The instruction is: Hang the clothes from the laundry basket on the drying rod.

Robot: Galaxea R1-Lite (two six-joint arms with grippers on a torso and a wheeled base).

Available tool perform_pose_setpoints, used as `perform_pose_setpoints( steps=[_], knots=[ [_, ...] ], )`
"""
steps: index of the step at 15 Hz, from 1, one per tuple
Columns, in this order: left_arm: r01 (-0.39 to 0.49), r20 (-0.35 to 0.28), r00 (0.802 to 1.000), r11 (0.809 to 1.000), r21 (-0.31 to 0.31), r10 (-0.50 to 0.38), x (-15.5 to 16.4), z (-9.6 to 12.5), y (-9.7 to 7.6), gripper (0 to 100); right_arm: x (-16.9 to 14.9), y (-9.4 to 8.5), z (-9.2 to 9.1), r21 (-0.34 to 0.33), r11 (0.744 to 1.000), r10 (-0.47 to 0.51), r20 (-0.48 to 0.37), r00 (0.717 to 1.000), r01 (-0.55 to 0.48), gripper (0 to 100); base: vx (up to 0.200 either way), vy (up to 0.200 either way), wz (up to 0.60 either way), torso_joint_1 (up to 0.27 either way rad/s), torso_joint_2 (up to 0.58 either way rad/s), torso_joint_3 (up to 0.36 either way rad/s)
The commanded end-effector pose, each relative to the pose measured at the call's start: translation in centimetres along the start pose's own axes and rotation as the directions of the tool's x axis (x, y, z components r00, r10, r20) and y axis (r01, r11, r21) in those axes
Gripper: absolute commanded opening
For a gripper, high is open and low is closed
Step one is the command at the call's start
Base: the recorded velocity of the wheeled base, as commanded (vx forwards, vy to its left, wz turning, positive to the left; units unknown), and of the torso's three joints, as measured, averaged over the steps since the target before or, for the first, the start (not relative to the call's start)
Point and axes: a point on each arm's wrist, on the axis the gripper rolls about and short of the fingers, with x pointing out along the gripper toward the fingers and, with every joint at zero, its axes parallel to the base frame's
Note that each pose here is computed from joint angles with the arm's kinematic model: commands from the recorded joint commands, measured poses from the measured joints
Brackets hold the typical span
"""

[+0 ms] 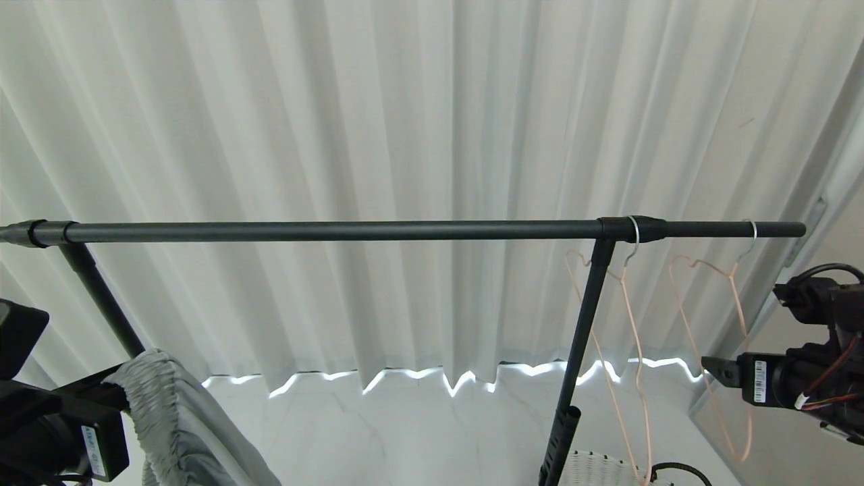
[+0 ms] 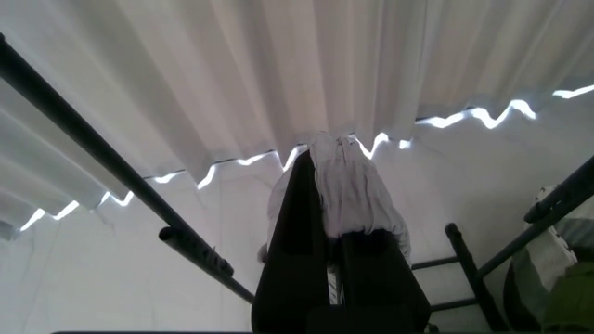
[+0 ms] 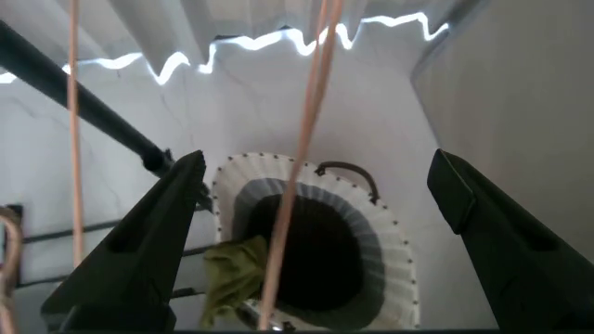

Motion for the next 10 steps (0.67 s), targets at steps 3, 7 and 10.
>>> perform_pose_setpoints(
  steps=[3, 7, 10],
  knots=[
    [-0.002, 0.013, 1.000, 1.000, -0.001, 0.002, -0.2, 0.1, 0.0, 0, 1.5, 1.7, 0.3, 0.009, 1.000, 0.014, -0.024, 1.000, -0.014, 100, 0.000, 0.000, 0.00, 0.000, 0.00, 0.000],
    [-0.003, 0.033, 0.999, 1.000, -0.002, 0.003, -0.6, 0.1, 0.0, 0, 2.0, 1.6, 0.6, 0.036, 0.998, -0.041, -0.004, 0.999, 0.041, 100, 0.000, 0.000, 0.00, 0.000, 0.00, 0.000],
    [-0.004, 0.040, 0.999, 1.000, -0.002, 0.004, -0.8, 0.2, 0.1, 0, 2.7, 1.1, 0.7, 0.052, 0.996, -0.072, -0.014, 0.997, 0.073, 100, 0.000, 0.000, 0.00, 0.000, 0.00, 0.000]
  ],
)
